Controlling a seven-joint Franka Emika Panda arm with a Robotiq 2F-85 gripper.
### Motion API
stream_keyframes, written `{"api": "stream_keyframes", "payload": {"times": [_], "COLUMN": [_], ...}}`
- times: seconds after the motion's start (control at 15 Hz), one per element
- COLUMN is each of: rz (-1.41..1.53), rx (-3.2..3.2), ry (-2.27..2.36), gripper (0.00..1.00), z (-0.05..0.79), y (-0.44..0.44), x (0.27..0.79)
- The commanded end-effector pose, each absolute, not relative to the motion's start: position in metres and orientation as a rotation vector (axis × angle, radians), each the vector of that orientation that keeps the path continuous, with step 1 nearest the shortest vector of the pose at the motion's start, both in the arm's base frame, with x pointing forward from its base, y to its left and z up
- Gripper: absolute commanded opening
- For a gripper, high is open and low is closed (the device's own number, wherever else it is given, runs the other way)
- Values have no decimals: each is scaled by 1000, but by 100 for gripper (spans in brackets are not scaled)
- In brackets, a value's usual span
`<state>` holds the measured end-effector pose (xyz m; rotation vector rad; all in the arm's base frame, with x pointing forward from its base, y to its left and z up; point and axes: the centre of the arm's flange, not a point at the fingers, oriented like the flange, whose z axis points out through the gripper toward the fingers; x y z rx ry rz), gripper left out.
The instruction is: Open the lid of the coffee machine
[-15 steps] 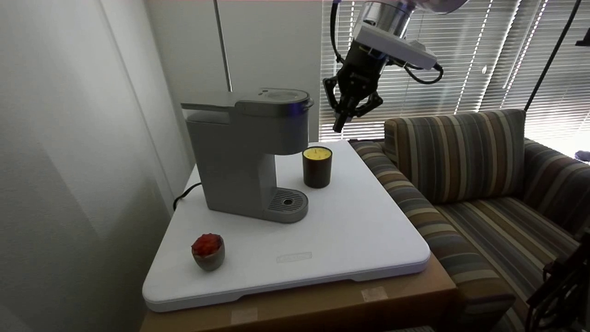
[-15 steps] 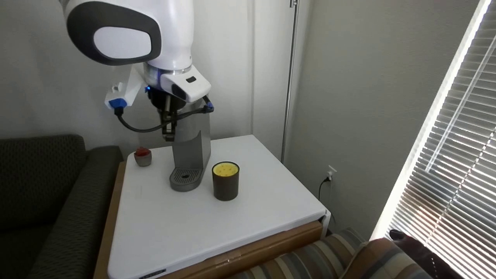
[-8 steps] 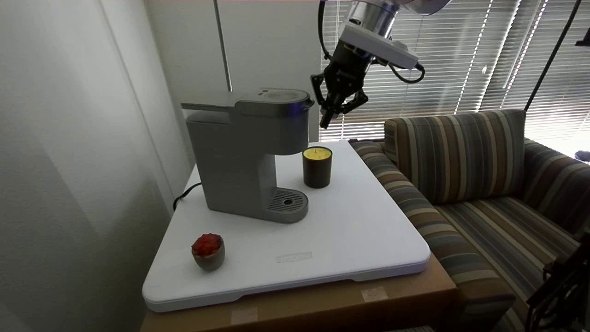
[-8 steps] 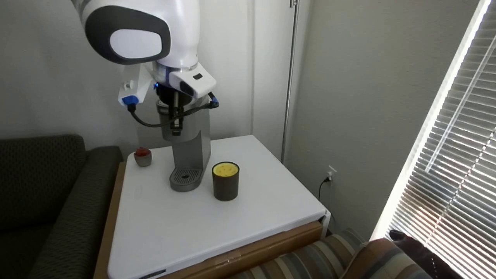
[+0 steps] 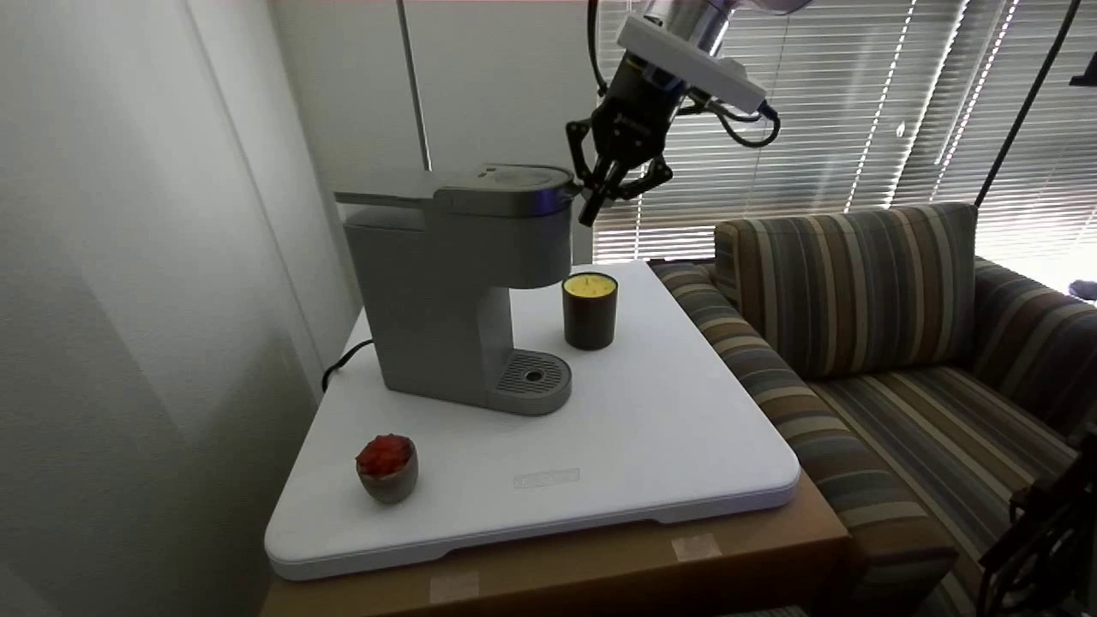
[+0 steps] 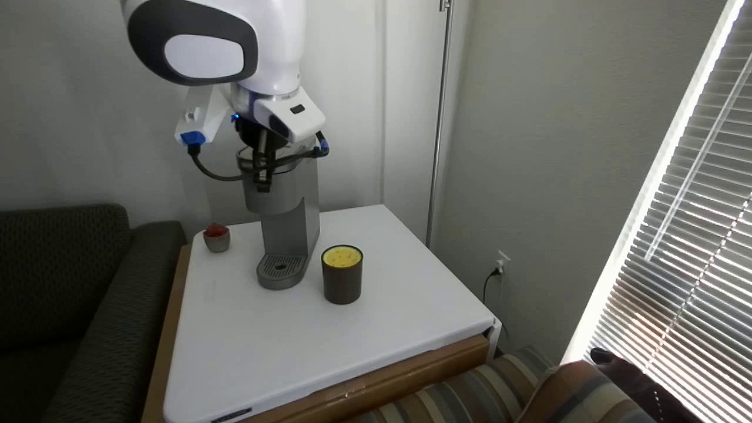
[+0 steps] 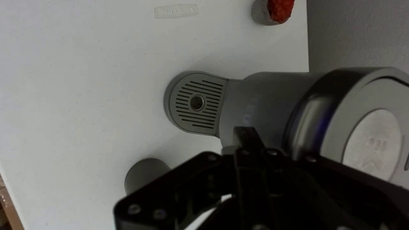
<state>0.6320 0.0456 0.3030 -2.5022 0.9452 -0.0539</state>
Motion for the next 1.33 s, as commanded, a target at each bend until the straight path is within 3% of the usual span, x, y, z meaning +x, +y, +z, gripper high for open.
{"api": "stream_keyframes", "payload": {"times": [0.0, 1.27], "rz": [-48, -148], "rx": [-2467, -2485], "ry": [982, 937], "gripper": [0, 0], "z": [319, 374], "y": [46, 57], "x": [626, 624]}}
